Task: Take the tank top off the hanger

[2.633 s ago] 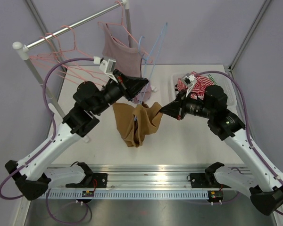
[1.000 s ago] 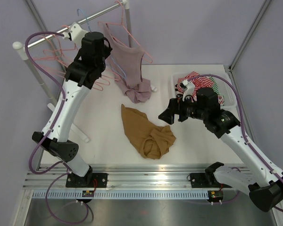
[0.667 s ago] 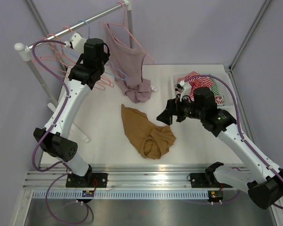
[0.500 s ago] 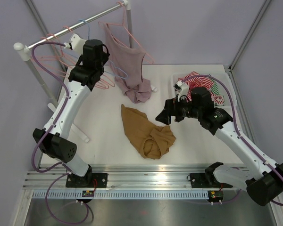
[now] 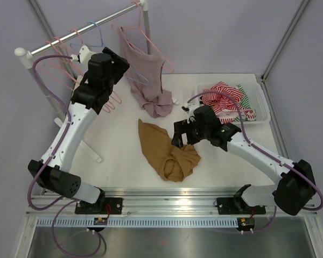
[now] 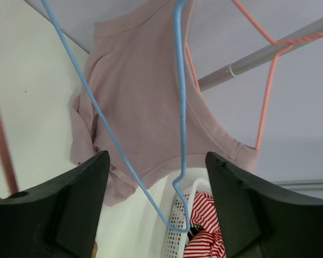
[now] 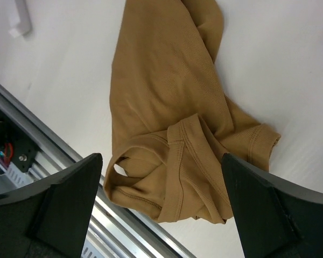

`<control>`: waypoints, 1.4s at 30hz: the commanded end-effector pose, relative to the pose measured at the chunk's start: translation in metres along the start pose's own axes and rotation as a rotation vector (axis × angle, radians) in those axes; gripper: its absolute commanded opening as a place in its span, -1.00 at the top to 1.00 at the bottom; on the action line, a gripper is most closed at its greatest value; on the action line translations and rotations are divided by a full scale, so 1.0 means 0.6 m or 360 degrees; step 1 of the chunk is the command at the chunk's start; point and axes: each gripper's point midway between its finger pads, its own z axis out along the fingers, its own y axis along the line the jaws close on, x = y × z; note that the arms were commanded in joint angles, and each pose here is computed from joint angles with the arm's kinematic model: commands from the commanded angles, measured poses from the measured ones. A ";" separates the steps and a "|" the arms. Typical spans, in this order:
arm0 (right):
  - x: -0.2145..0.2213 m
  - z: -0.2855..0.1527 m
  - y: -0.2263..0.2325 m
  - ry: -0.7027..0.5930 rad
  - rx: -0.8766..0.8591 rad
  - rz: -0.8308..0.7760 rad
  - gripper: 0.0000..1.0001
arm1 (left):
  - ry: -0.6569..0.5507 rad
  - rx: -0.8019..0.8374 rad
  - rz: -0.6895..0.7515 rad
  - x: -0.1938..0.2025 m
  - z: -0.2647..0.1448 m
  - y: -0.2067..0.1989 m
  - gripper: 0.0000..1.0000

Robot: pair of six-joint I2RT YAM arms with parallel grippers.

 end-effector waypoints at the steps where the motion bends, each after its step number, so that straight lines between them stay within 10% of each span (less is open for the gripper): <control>1: -0.018 0.027 0.008 -0.0079 0.0079 -0.0092 -0.99 | -0.0097 0.0259 -0.0076 -0.066 -0.081 -0.053 -0.61; 4: -0.006 0.062 -0.002 -0.0016 0.0189 -0.0117 -0.99 | -0.0113 0.0368 -0.0073 -0.083 -0.122 -0.063 -0.97; 20: 0.156 0.221 -0.047 0.0532 0.0600 -0.0339 -0.93 | -0.0195 0.0805 0.0286 -0.154 -0.367 -0.051 -0.98; 30: 0.127 0.203 -0.028 0.0433 0.0548 -0.0336 1.00 | -0.0280 0.0594 0.0464 -0.118 -0.436 0.125 -0.98; 42: -0.111 0.020 -0.036 -0.0240 0.0903 -0.0302 1.00 | -0.0102 0.0284 0.0830 0.027 -0.356 0.308 -0.98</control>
